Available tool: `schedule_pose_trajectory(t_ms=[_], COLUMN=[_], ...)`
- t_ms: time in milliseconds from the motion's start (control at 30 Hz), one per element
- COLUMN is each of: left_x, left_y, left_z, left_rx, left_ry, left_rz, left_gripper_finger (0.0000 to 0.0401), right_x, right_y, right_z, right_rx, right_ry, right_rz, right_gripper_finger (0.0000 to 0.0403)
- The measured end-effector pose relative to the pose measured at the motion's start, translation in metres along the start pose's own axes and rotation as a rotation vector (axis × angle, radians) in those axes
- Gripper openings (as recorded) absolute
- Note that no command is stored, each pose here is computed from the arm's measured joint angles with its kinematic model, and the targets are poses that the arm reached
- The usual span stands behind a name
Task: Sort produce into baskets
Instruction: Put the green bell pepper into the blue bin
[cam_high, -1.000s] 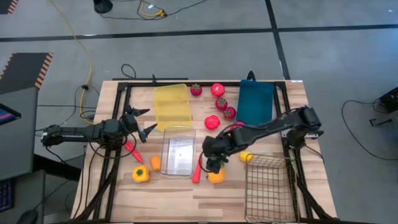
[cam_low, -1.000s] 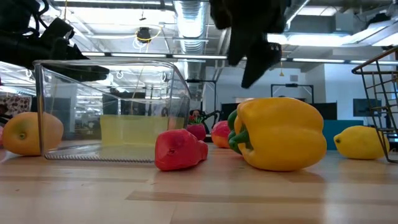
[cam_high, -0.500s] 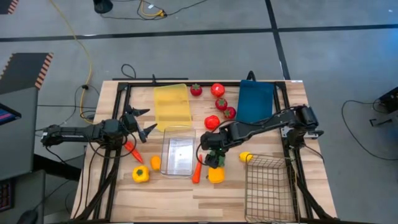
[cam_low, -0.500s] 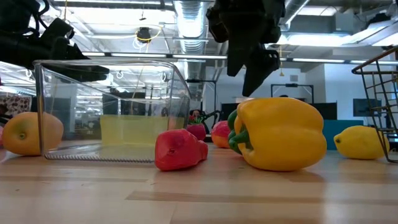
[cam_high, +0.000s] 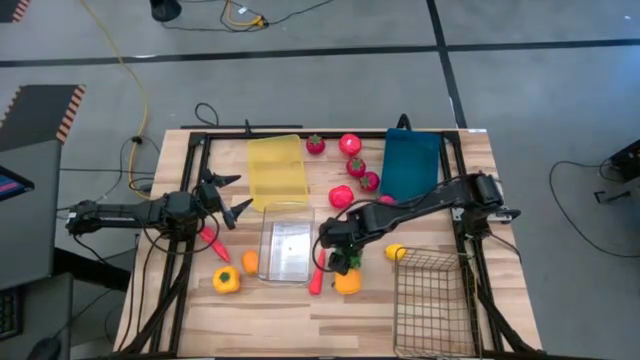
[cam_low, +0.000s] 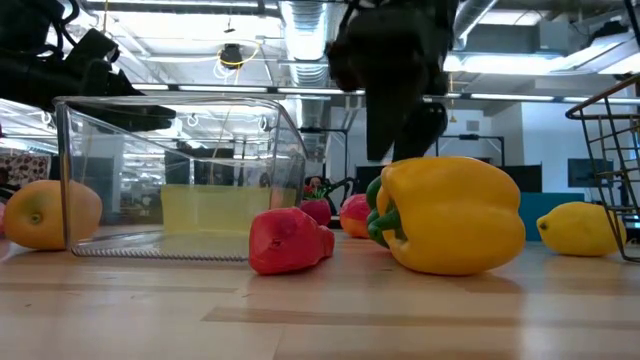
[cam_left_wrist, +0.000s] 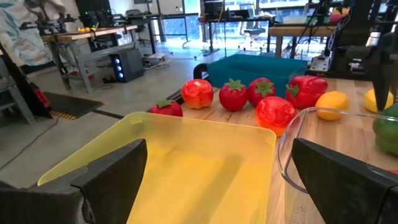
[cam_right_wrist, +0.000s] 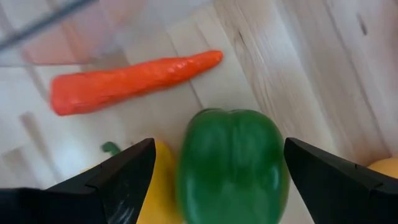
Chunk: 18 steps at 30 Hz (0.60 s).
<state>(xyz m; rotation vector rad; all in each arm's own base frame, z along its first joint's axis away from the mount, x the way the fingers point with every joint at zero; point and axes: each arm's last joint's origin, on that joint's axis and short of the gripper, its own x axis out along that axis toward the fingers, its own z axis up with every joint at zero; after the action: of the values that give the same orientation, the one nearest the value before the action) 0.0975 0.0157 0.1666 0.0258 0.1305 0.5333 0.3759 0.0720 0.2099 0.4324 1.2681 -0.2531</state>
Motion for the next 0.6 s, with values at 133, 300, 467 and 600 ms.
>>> schedule_pose_trajectory(t_ms=[133,300,467,600], left_x=[0.000,0.000,0.000,0.000], left_y=[0.000,0.000,0.000,0.000], left_z=[0.000,0.000,0.000,0.000], left_rx=[0.000,0.001,0.001,0.001], left_ry=[0.000,0.001,0.001,0.001], left_rz=[-0.001,-0.001,0.000,0.000], left_gripper_finger=[0.0388,0.0388,0.0388,0.0388], right_x=[0.013,0.023,0.023,0.023], right_y=[-0.001,0.000,0.000,-0.001], right_z=[-0.001,-0.004,-0.004,-0.005], right_rx=[0.000,-0.005,-0.005,-0.005], right_ry=[0.038,0.069,0.072,0.088], right_rz=[-0.028,-0.049,-0.051,-0.059], right_gripper_finger=[0.0381,0.0381,0.0381,0.0369])
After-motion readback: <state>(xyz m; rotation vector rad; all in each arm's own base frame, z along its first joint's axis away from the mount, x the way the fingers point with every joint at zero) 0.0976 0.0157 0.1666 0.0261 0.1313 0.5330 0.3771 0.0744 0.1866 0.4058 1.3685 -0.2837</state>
